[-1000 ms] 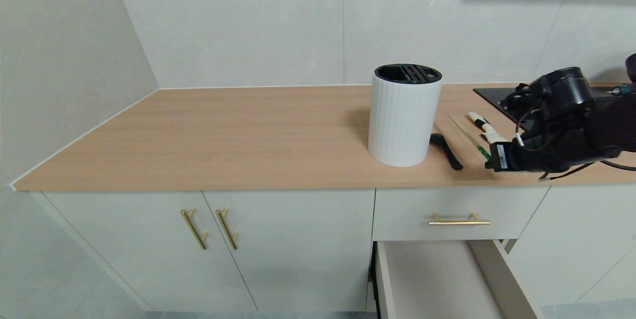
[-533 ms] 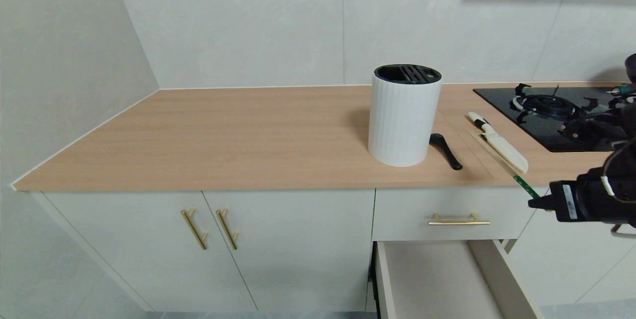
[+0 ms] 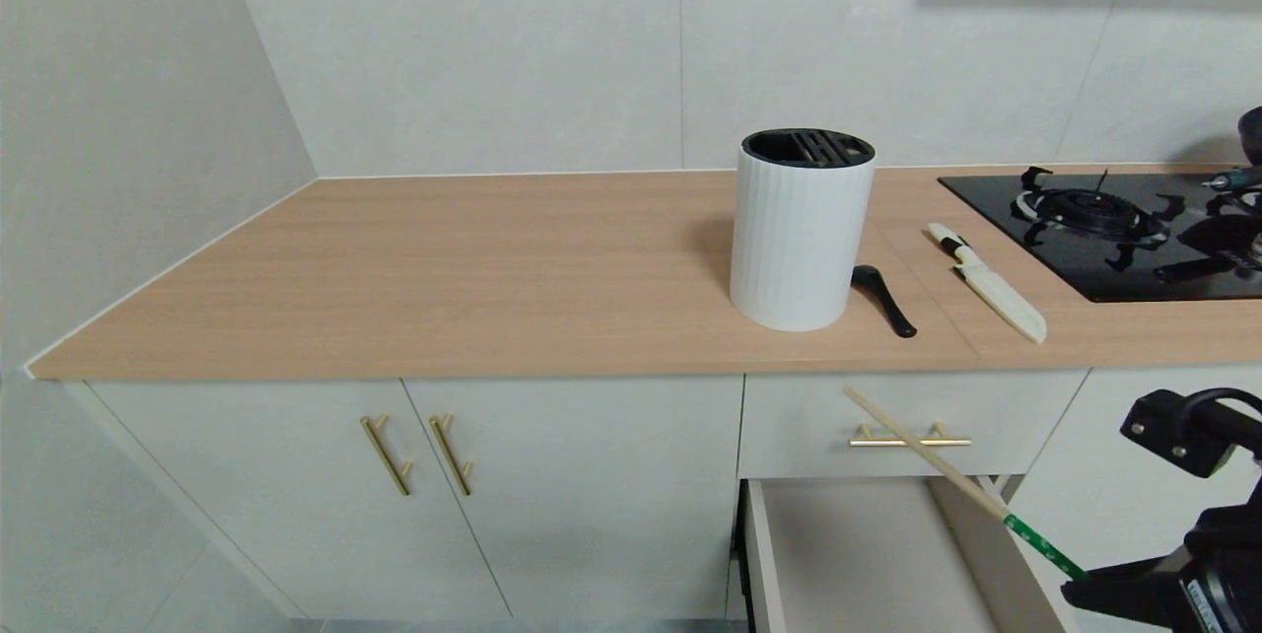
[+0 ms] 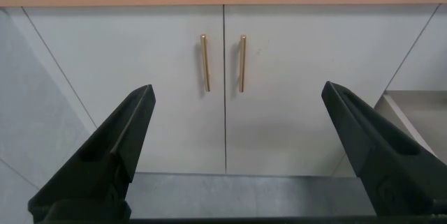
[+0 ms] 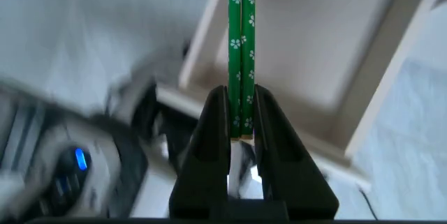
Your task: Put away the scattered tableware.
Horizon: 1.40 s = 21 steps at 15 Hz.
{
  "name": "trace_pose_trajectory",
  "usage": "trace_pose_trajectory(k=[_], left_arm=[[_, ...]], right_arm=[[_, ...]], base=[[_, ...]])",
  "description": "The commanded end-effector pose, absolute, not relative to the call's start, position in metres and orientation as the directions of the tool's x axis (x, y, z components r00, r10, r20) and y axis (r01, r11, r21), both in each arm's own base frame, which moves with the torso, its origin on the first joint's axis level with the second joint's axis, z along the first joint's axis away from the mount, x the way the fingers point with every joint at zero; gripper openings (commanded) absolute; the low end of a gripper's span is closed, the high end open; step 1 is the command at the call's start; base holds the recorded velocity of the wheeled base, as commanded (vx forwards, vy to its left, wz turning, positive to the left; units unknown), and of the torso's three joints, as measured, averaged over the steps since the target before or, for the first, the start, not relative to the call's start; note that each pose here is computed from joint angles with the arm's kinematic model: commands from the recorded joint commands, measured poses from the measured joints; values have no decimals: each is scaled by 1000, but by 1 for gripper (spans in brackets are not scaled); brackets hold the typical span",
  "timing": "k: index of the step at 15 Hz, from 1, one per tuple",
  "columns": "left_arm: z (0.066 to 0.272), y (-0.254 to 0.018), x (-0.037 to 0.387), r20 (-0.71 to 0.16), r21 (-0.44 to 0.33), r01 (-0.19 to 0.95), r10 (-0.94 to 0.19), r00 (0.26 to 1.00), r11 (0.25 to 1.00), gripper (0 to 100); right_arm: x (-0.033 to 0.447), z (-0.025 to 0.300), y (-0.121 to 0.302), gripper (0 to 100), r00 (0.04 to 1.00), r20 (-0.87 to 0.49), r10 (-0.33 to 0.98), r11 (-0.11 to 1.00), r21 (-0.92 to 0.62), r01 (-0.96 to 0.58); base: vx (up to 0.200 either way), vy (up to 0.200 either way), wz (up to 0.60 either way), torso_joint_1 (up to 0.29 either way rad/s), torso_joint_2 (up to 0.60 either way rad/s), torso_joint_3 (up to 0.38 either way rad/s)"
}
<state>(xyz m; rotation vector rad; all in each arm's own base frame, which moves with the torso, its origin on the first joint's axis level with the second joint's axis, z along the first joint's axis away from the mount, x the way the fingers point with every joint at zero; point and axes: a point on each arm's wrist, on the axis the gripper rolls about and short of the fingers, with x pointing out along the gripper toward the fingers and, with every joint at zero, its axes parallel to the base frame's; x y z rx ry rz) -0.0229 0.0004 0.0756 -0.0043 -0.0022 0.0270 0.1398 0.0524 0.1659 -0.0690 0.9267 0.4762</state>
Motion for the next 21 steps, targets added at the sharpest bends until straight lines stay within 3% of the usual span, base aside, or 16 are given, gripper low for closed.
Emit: trace_pose_trajectory(k=[1,5,8,13,21], left_arm=[[76,0,-23,2,-5,-28,28,1000,1000,100],[76,0,-23,2,-5,-28,28,1000,1000,100],[76,0,-23,2,-5,-28,28,1000,1000,100],[76,0,-23,2,-5,-28,28,1000,1000,100],[76,0,-23,2,-5,-28,28,1000,1000,100]], right_arm=[[152,138,59,0,369,-870,327,889,150,-433],[177,100,67,0,193,-948,255,905,163,-393],[194,77,72,0,139,-962,233,917,170,-361],[218,52,82,0,178,-960,215,962,176,-210],[224,46,85,0,212,-955,208,964,163,-209]], base=[[0,0,0,0,0,0],[0,0,0,0,0,0],[0,0,0,0,0,0],[0,0,0,0,0,0],[0,0,0,-86,219,127]])
